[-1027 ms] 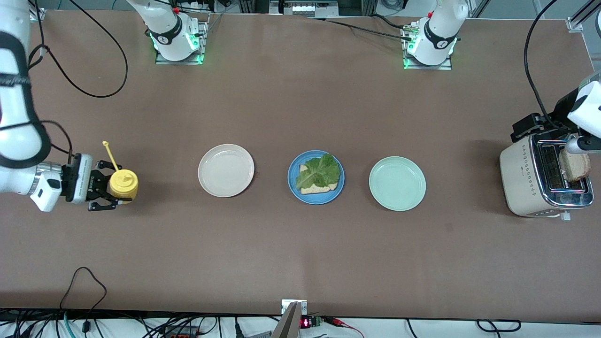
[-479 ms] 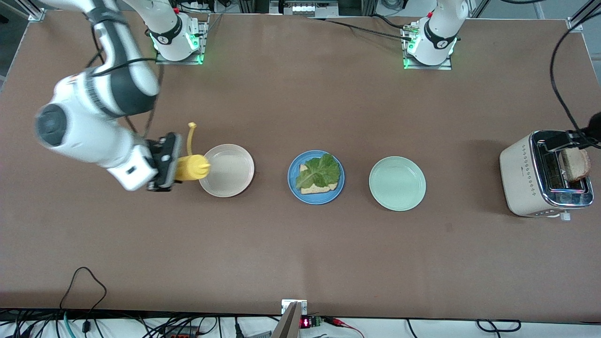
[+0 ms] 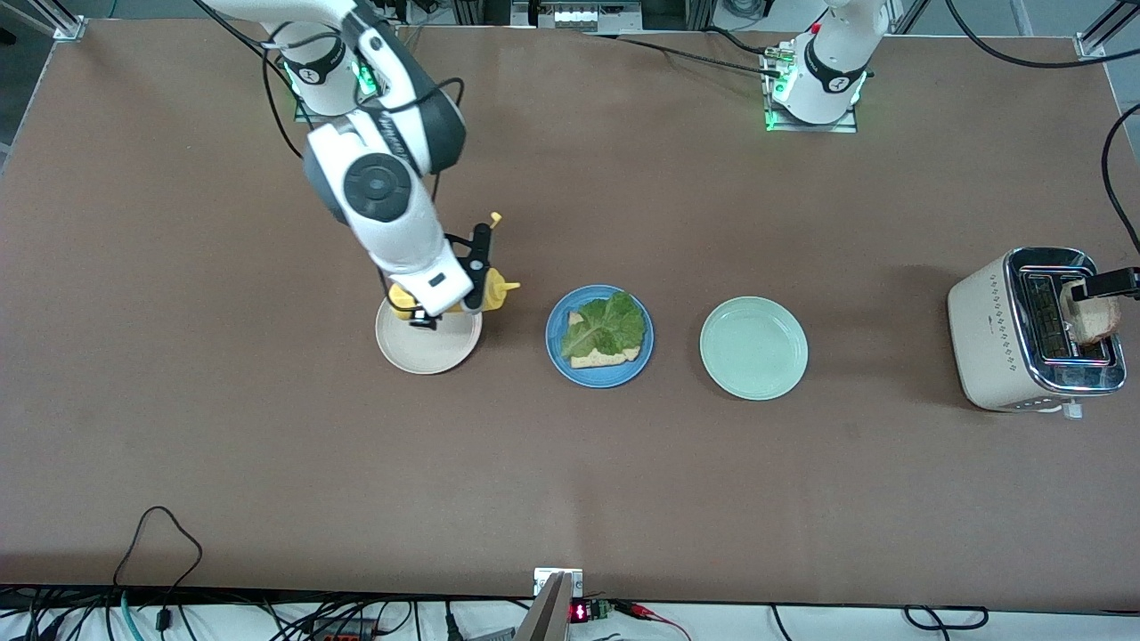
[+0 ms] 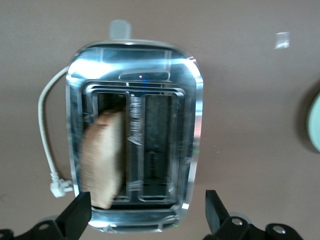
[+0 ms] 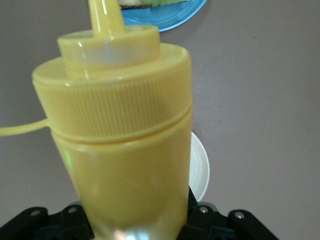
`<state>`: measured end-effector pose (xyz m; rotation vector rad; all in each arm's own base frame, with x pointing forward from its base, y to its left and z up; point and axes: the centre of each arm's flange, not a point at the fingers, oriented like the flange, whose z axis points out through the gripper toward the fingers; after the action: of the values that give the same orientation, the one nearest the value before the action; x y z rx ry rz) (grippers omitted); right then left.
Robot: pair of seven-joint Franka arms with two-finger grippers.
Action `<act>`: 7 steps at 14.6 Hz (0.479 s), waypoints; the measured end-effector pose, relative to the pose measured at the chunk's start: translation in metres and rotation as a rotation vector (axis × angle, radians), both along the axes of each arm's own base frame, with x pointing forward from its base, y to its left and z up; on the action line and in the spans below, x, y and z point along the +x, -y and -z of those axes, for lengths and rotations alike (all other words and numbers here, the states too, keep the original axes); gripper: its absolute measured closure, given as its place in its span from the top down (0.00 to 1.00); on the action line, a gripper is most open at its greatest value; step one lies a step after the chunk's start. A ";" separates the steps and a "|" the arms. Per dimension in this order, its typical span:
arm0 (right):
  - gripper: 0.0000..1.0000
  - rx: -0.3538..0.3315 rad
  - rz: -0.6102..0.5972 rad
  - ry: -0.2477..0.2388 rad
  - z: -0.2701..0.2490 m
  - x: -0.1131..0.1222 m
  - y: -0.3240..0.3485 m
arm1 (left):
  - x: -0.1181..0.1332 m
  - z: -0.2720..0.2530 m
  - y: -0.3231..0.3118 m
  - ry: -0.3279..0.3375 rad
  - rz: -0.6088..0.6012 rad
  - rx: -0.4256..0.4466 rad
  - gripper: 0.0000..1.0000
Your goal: Make sandwich in blue plate with both arms
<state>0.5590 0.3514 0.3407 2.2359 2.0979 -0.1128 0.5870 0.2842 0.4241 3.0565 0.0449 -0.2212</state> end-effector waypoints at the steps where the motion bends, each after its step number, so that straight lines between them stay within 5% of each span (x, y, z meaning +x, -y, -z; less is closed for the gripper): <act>1: 0.58 -0.022 -0.003 0.010 0.016 -0.005 -0.011 | 0.000 0.006 -0.014 0.021 0.021 0.003 1.00; 7: 0.58 -0.101 -0.001 0.089 0.097 -0.038 -0.070 | -0.006 0.028 -0.037 0.017 0.125 -0.019 0.98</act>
<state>0.5207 0.4219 0.2434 2.1412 2.0018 -0.1150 0.5806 0.3209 0.3960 3.0440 -0.1488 -0.2027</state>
